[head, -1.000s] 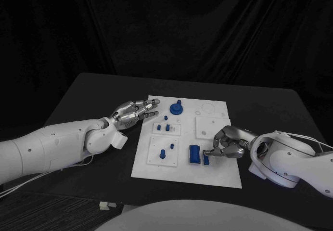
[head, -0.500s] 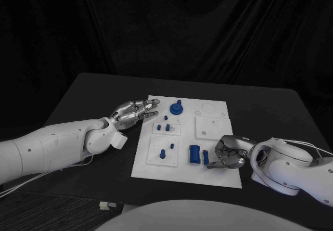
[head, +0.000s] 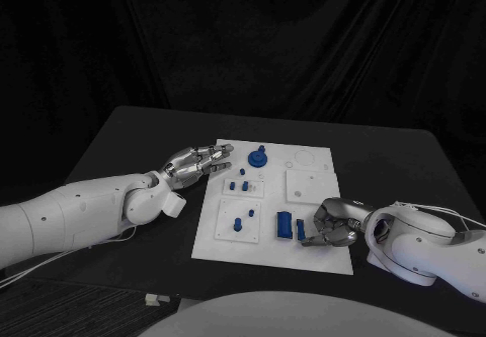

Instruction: Assemble the parts on the task board

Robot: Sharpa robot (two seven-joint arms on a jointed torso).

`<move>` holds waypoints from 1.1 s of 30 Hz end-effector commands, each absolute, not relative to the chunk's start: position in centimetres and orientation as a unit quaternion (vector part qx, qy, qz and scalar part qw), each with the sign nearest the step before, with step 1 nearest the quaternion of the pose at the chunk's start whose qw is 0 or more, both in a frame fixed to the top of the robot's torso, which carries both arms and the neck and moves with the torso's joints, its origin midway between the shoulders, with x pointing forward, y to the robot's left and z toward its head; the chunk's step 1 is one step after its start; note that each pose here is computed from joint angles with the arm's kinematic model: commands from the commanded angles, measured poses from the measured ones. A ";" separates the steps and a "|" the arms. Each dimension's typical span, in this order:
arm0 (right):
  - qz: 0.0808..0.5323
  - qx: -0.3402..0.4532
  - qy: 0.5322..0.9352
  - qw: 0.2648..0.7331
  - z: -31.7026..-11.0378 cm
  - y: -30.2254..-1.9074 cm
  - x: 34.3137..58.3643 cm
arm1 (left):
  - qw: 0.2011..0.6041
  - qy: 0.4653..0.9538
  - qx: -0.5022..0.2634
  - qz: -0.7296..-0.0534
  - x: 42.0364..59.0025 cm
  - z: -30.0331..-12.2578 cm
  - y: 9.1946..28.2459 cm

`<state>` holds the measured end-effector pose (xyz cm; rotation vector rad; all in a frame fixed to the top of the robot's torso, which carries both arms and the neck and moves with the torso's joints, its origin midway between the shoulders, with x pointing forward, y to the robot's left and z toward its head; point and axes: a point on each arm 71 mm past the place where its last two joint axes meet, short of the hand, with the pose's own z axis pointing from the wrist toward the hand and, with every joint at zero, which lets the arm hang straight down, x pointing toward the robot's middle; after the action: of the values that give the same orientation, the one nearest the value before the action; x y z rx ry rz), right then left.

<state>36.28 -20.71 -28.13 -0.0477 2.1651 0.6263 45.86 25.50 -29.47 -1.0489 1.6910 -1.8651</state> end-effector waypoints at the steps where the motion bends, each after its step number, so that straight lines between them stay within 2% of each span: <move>1: 0.242 -0.016 0.866 0.436 -28.2 -20.8 36.3 | 0.201 0.601 -0.376 -0.676 45.8 -29.4 25.4; 33: 0.224 -0.006 0.871 0.438 -28.9 -20.5 36.9 | 0.198 0.602 -0.376 -0.676 45.8 -29.5 25.3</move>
<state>36.79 -20.26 -28.89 -0.0379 2.1753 0.5882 45.82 25.45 -29.59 -1.0515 1.6951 -1.8649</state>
